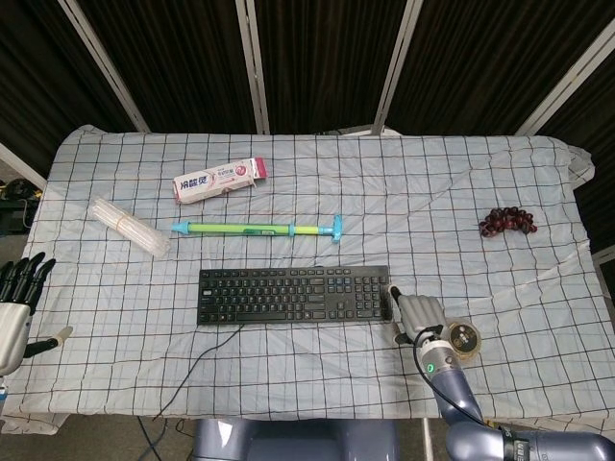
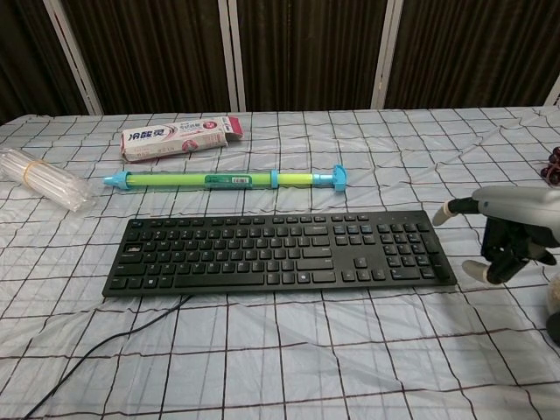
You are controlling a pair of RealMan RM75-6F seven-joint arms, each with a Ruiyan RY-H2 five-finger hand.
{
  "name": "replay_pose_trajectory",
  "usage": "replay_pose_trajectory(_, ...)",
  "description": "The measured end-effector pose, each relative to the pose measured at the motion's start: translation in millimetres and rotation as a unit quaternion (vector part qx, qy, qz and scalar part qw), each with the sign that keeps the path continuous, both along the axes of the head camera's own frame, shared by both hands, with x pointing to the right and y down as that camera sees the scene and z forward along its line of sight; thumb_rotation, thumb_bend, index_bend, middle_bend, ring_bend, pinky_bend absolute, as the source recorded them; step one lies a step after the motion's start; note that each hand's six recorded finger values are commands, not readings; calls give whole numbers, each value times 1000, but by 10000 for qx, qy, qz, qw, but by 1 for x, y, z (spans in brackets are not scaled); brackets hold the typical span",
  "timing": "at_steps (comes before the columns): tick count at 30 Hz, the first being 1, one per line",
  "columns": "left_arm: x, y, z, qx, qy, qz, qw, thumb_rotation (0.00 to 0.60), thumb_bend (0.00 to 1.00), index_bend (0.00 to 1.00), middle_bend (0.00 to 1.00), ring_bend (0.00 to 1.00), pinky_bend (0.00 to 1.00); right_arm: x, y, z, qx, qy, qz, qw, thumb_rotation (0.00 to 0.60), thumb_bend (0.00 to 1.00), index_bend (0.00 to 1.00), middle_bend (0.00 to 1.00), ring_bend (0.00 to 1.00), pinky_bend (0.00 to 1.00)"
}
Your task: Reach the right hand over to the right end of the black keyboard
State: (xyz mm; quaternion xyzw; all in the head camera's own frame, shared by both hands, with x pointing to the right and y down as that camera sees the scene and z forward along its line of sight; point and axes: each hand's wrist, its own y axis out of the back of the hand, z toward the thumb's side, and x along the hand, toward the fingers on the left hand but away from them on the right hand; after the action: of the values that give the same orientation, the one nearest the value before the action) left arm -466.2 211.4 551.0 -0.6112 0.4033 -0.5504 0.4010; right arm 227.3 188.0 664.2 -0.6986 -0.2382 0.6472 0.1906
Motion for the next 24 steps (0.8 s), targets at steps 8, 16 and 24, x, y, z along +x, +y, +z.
replay_pose_trajectory(8,0,0,1,-28,26,-8,10000,600,59,0,0,0,0,-18,-3,8,-40,-44,13,10000,600,495,116,937,908,798)
replay_pose_trajectory(16,-1,1,3,-86,1,-22,10000,600,60,0,0,0,0,-26,2,18,-130,-48,7,9999,600,503,118,937,908,798)
replay_pose_trajectory(24,0,1,3,-101,16,-21,9999,600,60,0,0,0,0,-30,2,25,-147,-52,52,9999,600,513,120,938,911,798)
